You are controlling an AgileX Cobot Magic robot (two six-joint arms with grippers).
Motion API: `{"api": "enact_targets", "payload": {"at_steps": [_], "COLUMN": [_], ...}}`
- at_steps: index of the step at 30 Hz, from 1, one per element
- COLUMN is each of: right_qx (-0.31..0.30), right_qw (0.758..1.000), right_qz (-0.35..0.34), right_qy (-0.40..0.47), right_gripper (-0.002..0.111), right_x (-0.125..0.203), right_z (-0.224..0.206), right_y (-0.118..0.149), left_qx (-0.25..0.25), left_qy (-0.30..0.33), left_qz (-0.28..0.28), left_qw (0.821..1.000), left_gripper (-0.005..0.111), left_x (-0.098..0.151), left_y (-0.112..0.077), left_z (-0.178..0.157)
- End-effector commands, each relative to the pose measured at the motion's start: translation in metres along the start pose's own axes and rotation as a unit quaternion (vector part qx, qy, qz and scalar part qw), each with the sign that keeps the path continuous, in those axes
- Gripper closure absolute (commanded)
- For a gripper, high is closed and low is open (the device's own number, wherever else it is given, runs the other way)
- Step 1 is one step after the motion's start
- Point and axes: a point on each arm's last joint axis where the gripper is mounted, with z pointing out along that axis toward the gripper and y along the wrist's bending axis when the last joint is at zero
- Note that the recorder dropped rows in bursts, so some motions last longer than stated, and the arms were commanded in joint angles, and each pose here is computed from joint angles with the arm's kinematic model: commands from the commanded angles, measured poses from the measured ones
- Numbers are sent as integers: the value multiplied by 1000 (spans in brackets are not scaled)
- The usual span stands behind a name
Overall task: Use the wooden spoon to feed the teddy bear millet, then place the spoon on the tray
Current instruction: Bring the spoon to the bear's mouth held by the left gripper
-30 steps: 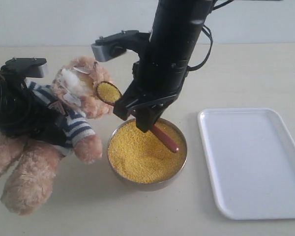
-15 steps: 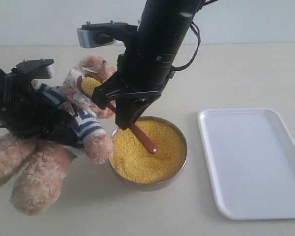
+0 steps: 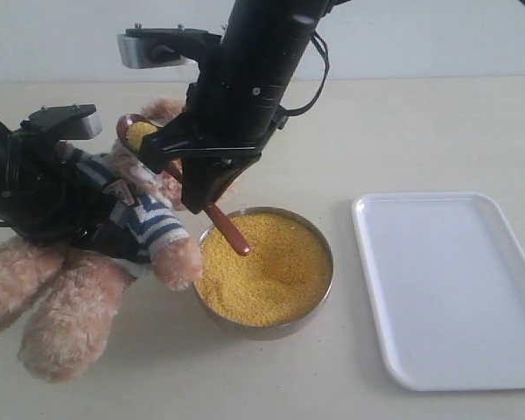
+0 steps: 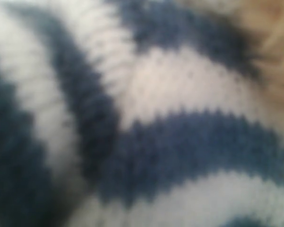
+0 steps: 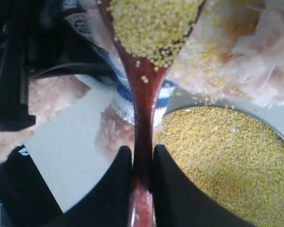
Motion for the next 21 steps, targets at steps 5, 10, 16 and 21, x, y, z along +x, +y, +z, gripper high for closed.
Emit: {"api": "enact_targets", "payload": {"at_steps": [5,10,16,21], "right_qx": [8,6,6,6], "right_qw": [1000,1000,1000,1000], "right_qz": [20,24,21,27], "right_qy": [12,17,11,4], "right_gripper": [109,109,109,109], "right_x": [-4,-4,-6,-11], "right_z": [11,17,14,13], "right_y": [-10,-12,-11,-11], "left_qx": [5,5,6,7], "left_qy": [-4,-4,-3,0], "left_qz": [-2,-2,-3,-3], "left_qw": [1000,1000,1000,1000], "left_gripper": [103,103,103,103], "left_x": [0,0,0,1], "left_y": [-2,-2,-2,-2], "left_z": [0,0,0,0]}}
